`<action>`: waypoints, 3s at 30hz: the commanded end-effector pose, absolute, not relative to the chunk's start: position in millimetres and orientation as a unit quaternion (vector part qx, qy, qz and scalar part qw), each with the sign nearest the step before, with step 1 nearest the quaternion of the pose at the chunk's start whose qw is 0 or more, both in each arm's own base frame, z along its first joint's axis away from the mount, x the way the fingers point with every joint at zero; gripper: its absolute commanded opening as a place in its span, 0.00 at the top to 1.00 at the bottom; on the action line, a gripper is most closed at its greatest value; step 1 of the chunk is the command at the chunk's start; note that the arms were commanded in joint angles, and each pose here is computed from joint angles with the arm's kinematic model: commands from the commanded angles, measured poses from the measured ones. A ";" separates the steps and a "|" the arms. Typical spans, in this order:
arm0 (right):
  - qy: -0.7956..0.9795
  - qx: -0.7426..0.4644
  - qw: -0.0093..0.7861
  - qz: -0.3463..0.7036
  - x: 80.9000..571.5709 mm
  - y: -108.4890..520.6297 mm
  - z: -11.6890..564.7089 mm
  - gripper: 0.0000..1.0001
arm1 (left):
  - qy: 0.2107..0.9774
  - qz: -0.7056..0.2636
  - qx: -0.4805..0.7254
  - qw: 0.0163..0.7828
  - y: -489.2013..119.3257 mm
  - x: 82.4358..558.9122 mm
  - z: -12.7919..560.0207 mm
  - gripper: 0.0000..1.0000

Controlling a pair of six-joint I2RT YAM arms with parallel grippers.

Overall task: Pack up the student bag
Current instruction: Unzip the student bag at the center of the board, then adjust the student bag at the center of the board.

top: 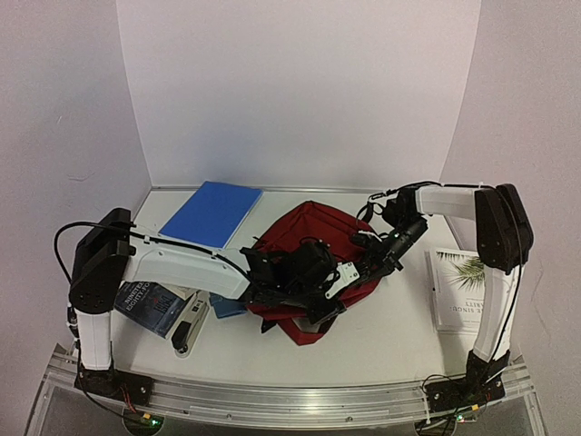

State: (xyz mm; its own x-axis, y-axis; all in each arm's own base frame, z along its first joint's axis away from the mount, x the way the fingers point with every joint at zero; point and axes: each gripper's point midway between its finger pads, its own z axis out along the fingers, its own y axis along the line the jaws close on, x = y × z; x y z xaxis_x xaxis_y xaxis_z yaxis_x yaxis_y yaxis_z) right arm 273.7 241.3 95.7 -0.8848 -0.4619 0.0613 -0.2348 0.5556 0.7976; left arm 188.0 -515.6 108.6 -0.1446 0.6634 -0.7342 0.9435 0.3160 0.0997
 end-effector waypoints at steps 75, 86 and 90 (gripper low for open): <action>-0.840 0.465 -0.150 -0.236 324.0 275.9 178.9 0.35 | 0.931 -0.194 0.018 0.309 -325.7 267.9 132.4 0.38; -0.822 0.513 -0.055 -0.240 241.6 329.8 119.7 0.42 | 0.936 -0.162 -0.043 0.309 -295.1 263.3 128.1 0.38; -0.826 0.517 -0.042 -0.220 243.4 332.8 97.8 0.44 | 0.937 -0.160 -0.043 0.307 -293.9 262.4 127.2 0.38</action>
